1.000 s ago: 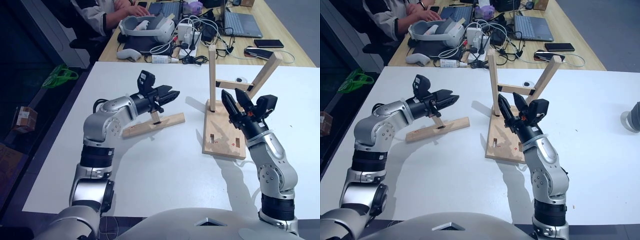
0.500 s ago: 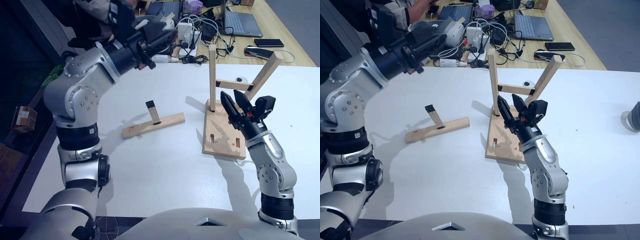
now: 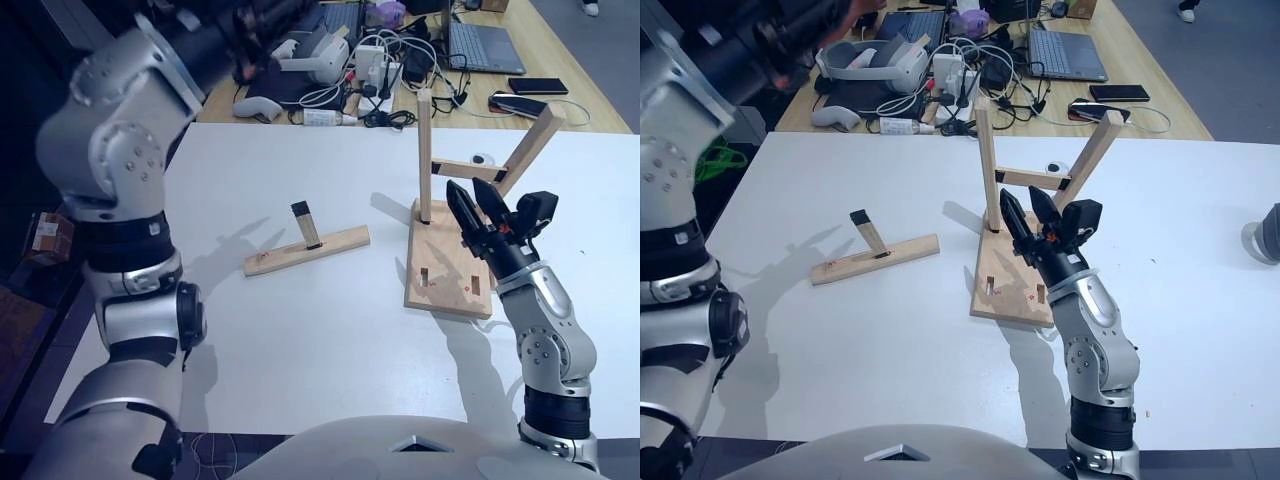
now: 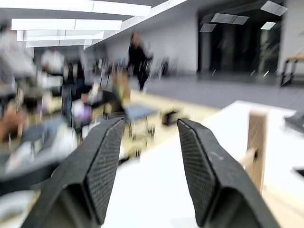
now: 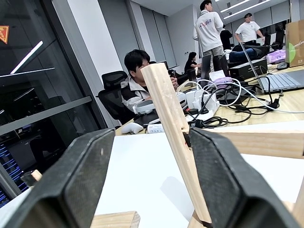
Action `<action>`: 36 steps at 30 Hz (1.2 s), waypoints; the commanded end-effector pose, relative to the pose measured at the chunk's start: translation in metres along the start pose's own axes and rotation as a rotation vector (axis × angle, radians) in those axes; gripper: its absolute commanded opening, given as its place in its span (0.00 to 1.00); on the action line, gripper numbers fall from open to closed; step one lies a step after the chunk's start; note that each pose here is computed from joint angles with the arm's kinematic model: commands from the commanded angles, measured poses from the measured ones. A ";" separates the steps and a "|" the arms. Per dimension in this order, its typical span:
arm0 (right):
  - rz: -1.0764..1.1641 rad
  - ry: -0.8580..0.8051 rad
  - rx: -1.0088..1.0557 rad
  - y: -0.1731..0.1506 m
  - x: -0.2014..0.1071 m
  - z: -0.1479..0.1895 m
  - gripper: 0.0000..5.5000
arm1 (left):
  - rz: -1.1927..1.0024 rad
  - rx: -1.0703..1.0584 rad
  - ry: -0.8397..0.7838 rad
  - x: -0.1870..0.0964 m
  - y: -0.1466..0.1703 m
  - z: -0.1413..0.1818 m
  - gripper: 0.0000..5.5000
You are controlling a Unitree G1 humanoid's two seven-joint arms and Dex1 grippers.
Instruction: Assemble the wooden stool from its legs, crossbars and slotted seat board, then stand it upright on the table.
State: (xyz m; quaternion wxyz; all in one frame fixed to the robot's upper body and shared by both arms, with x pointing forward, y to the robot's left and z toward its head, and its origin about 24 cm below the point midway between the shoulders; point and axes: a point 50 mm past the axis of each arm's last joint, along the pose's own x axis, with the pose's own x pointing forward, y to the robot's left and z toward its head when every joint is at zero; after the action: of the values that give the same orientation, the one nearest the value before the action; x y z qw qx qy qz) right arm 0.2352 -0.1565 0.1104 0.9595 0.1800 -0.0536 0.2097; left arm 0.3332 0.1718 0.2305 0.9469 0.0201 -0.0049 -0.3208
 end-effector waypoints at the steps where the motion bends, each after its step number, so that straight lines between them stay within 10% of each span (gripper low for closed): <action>1: -0.006 0.006 -0.018 -0.003 -0.002 0.002 0.52 | -0.025 -0.163 0.299 -0.005 -0.021 -0.095 0.38; 9: -0.003 0.017 -0.032 -0.006 -0.001 0.003 0.52 | 0.055 -0.105 0.399 -0.009 -0.014 -0.127 0.38; 18: -0.010 0.010 -0.019 -0.005 -0.002 0.001 0.52 | -0.136 -0.031 -0.233 -0.009 -0.044 0.045 0.38; 29: -0.008 0.005 -0.012 -0.005 0.000 0.001 0.52 | -0.083 -0.157 0.363 -0.008 -0.049 -0.119 0.38; 36: -0.007 0.012 -0.013 -0.005 -0.002 0.000 0.52 | -0.109 -0.141 0.215 0.004 -0.054 -0.086 0.38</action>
State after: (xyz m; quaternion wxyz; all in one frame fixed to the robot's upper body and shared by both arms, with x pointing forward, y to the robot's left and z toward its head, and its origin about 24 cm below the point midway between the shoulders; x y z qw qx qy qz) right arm 0.2352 -0.1607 0.1093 0.9618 0.1707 -0.0509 0.2079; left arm 0.3033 0.1358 0.1222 0.9215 -0.0164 0.1507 -0.3576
